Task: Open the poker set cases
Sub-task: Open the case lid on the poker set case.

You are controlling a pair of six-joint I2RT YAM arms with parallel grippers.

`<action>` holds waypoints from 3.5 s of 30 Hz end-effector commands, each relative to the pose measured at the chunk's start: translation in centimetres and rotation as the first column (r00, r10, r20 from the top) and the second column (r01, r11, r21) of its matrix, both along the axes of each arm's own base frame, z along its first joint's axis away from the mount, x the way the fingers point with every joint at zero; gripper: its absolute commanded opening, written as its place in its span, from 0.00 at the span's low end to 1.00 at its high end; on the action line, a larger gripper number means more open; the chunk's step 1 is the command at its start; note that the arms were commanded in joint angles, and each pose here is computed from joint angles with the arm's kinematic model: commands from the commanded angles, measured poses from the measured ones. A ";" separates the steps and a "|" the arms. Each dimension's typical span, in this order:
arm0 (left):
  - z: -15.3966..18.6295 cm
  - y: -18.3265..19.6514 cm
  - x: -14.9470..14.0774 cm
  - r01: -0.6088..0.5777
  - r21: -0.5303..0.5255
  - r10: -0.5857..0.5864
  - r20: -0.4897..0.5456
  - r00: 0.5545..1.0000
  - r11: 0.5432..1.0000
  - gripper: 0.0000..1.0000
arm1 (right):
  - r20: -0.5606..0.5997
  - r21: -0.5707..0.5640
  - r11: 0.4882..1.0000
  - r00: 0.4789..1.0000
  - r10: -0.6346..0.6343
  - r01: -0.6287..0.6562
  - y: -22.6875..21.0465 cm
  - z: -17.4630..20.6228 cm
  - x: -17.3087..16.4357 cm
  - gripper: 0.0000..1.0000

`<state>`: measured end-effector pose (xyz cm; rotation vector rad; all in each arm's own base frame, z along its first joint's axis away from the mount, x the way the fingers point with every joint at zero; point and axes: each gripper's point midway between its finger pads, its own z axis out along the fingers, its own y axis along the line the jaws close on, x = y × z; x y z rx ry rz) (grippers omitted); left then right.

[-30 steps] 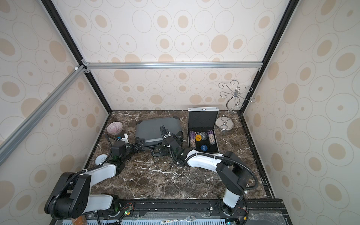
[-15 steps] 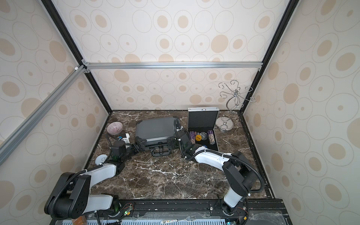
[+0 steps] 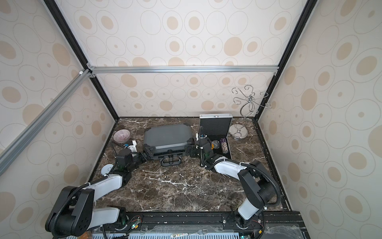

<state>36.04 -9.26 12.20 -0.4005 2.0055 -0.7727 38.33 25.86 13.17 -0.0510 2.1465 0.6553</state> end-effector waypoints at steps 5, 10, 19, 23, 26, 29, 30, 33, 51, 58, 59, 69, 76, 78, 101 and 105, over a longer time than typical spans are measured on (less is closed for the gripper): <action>5.3 -0.7 1.6 0.033 -0.029 -0.028 0.155 0.988 0.999 1.00 | -0.044 0.209 0.973 0.993 0.106 -0.095 3.2 0.7 0.8 0.99; 5.6 -0.6 1.2 0.030 -0.024 -0.026 0.172 0.985 0.999 1.00 | -0.045 0.277 0.953 0.989 0.139 -0.121 4.7 1.0 1.6 0.99; 5.7 -0.1 0.6 0.017 0.019 -0.020 0.190 0.982 1.000 1.00 | -0.010 0.351 0.921 0.982 0.186 -0.171 6.3 3.3 2.1 0.99; 6.4 0.6 0.0 -0.013 0.061 -0.001 0.216 0.976 0.998 1.00 | -0.002 0.347 0.918 0.979 0.205 -0.192 6.8 4.0 2.0 0.99; 7.0 1.2 -0.6 -0.044 0.099 0.020 0.237 0.971 0.994 1.00 | 0.005 0.334 0.920 0.977 0.214 -0.203 7.0 4.5 2.1 0.99; 7.1 1.6 -1.2 -0.063 0.141 0.027 0.241 0.970 0.988 1.00 | 0.014 0.327 0.921 0.975 0.221 -0.213 7.2 5.2 2.2 0.99; 7.1 1.6 -1.3 -0.068 0.155 0.029 0.240 0.970 0.986 1.00 | 0.018 0.324 0.921 0.975 0.223 -0.216 7.3 5.4 2.2 0.99; 6.6 1.8 -1.7 -0.082 0.193 0.037 0.226 0.973 0.978 1.00 | 0.029 0.313 0.923 0.974 0.226 -0.223 7.4 6.1 2.4 0.99; 2.5 1.1 -1.0 -0.036 0.361 0.006 0.085 0.996 0.932 0.97 | 0.085 0.259 0.935 0.970 0.229 -0.243 8.1 9.0 4.0 0.99; -0.4 1.2 1.2 0.010 0.439 0.011 -0.044 0.999 0.898 0.89 | 0.107 0.253 0.935 0.967 0.230 -0.251 8.5 10.0 4.7 0.99; -0.7 1.2 1.5 0.008 0.440 0.015 -0.051 0.999 0.898 0.89 | 0.108 0.253 0.934 0.967 0.231 -0.251 8.5 10.0 4.8 0.99; -4.7 2.0 3.6 0.018 0.472 0.059 -0.149 0.987 0.882 0.71 | 0.141 0.255 0.933 0.964 0.225 -0.255 9.1 11.5 5.9 0.99; -6.6 2.8 3.9 0.025 0.501 0.087 -0.199 0.976 0.865 0.60 | 0.159 0.253 0.931 0.961 0.227 -0.261 9.3 12.3 6.6 0.99; -7.1 2.9 3.9 0.036 0.509 0.089 -0.217 0.972 0.860 0.57 | 0.161 0.256 0.930 0.960 0.229 -0.265 9.5 12.4 6.6 0.99; -12.8 1.4 -3.3 0.201 0.383 -0.012 -0.443 0.896 0.902 0.14 | 0.146 0.241 0.940 0.966 0.211 -0.242 10.0 12.6 8.7 0.99; -13.4 1.2 -5.1 0.203 0.364 -0.013 -0.464 0.886 0.909 0.12 | 0.144 0.234 0.941 0.966 0.214 -0.244 10.3 12.8 9.2 0.99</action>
